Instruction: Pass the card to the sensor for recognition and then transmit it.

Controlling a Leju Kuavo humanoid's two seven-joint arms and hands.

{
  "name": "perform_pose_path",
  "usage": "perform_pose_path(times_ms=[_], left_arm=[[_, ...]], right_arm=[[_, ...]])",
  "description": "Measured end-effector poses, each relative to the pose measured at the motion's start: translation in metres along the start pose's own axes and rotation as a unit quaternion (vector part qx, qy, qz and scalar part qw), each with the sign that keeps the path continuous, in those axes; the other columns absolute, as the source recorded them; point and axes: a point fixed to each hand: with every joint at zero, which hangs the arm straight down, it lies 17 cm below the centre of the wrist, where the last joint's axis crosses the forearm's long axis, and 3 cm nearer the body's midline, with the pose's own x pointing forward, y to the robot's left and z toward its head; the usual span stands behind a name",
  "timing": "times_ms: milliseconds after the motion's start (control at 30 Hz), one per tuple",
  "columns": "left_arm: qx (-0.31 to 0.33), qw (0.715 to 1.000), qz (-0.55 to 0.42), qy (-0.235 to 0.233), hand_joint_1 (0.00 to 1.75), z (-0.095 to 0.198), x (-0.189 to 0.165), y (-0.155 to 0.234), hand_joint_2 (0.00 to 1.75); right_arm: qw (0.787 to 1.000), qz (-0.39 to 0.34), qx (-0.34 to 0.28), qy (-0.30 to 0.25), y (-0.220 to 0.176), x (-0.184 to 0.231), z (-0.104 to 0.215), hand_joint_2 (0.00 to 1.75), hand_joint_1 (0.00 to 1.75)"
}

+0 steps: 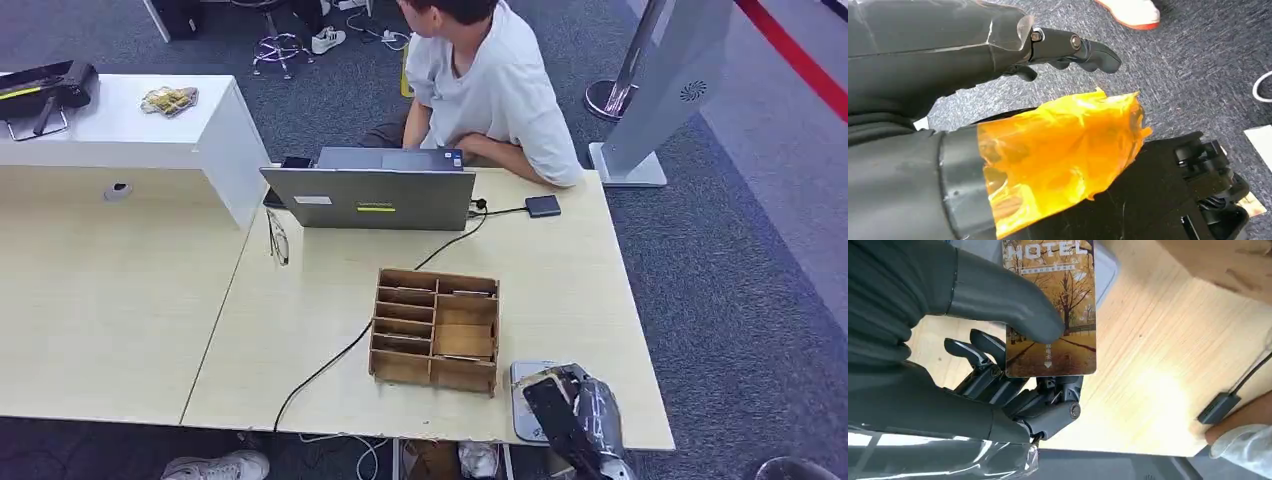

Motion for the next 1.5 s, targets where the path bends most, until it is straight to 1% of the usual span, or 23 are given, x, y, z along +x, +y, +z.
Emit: perform_pose_path(times_ms=[267, 400, 500, 633, 1067, 1500], left_arm=[[-0.003, 1.000, -0.003, -0.002, 0.00, 0.001, 0.002, -0.003, 0.00], [-0.003, 1.000, -0.006, -0.003, 0.00, 0.001, 0.003, -0.003, 0.00], [-0.004, 1.000, -0.006, -0.004, 0.00, 0.001, 0.003, -0.003, 0.00], [-0.005, 1.000, -0.007, -0.004, 0.00, 0.001, 0.003, -0.004, 0.00], [-0.007, 1.000, -0.008, -0.004, 0.00, 0.002, 0.003, -0.004, 0.00], [-0.008, 1.000, -0.008, -0.004, 0.00, 0.002, 0.003, -0.005, 0.00]], right_arm=[[0.997, 0.070, -0.017, 0.023, -0.007, -0.015, -0.003, 1.75, 1.75], [0.993, 0.111, -0.010, 0.036, 0.000, -0.022, -0.001, 1.75, 1.75], [0.991, 0.126, -0.007, 0.041, 0.004, -0.024, -0.001, 1.75, 1.75], [0.990, 0.135, -0.003, 0.048, 0.011, -0.026, 0.000, 1.75, 1.75], [0.990, 0.132, 0.003, 0.056, 0.023, -0.028, 0.003, 1.75, 1.75], [0.989, 0.137, -0.004, 0.052, 0.022, -0.026, 0.003, 1.75, 1.75]])
